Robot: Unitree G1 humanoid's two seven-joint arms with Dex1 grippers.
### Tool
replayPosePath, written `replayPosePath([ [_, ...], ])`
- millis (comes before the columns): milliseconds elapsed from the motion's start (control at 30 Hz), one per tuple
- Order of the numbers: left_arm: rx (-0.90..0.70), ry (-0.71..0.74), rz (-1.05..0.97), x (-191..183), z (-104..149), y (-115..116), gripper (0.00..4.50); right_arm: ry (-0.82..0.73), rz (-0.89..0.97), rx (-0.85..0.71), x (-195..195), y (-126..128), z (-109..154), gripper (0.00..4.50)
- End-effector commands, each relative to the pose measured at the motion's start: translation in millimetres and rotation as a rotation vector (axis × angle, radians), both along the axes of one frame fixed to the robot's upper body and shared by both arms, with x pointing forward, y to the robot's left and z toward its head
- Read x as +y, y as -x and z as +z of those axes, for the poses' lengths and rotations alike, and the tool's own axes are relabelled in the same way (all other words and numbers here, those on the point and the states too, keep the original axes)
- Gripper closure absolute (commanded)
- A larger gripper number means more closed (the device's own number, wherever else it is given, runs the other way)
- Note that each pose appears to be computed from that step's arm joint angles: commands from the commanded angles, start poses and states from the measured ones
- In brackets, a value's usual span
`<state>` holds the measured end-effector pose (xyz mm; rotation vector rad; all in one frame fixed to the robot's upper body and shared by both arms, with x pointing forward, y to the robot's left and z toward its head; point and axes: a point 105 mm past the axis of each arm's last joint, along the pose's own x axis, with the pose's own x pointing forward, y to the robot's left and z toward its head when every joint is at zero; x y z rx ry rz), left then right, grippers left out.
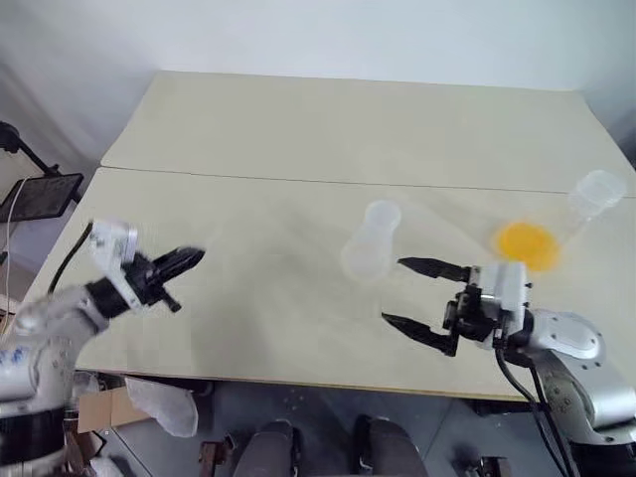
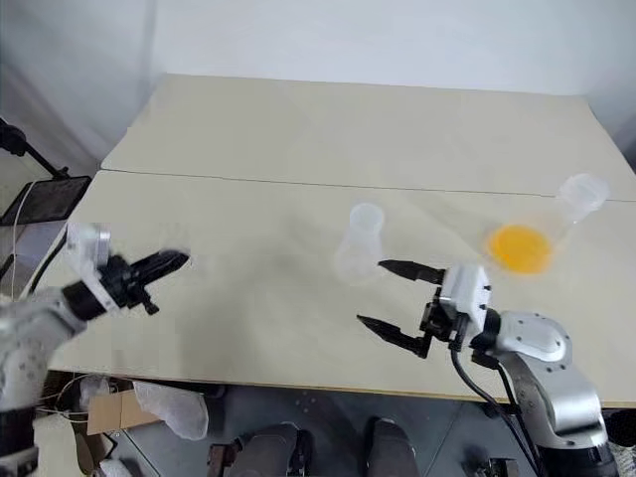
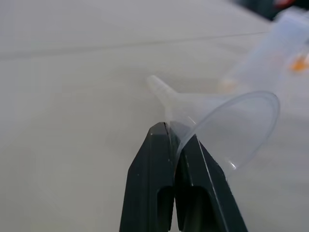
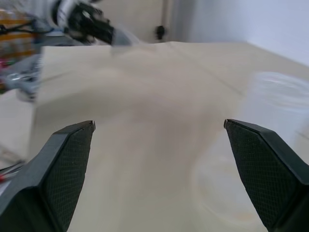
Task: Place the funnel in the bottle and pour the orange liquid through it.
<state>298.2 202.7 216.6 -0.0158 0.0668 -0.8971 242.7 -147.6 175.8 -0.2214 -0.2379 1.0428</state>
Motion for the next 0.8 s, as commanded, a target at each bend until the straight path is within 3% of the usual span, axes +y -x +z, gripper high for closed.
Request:
replayPosePath([
  [33, 0.152, -0.013, -0.232, -33.8, 13.1, 7.6, 4.47, -0.029, -0.103, -0.043, -14.3, 4.4, 6.4, 0.0],
  [167, 0.226, -0.043, -0.317, -54.3, 29.1, -3.7, 4.47, -0.03, -0.183, -0.047, -25.3, 6.1, 3.1, 0.0],
  [400, 0.276, -0.001, -0.631, -109.9, 85.9, 0.6, 4.47, -0.039, -0.267, -0.048, -27.0, 17.7, -3.9, 0.0],
  [800, 0.35, -0.213, -0.568, -140.2, 72.0, -27.6, 4.47, -0.067, -0.31, -0.053, -21.2, 24.1, -4.0, 0.0],
])
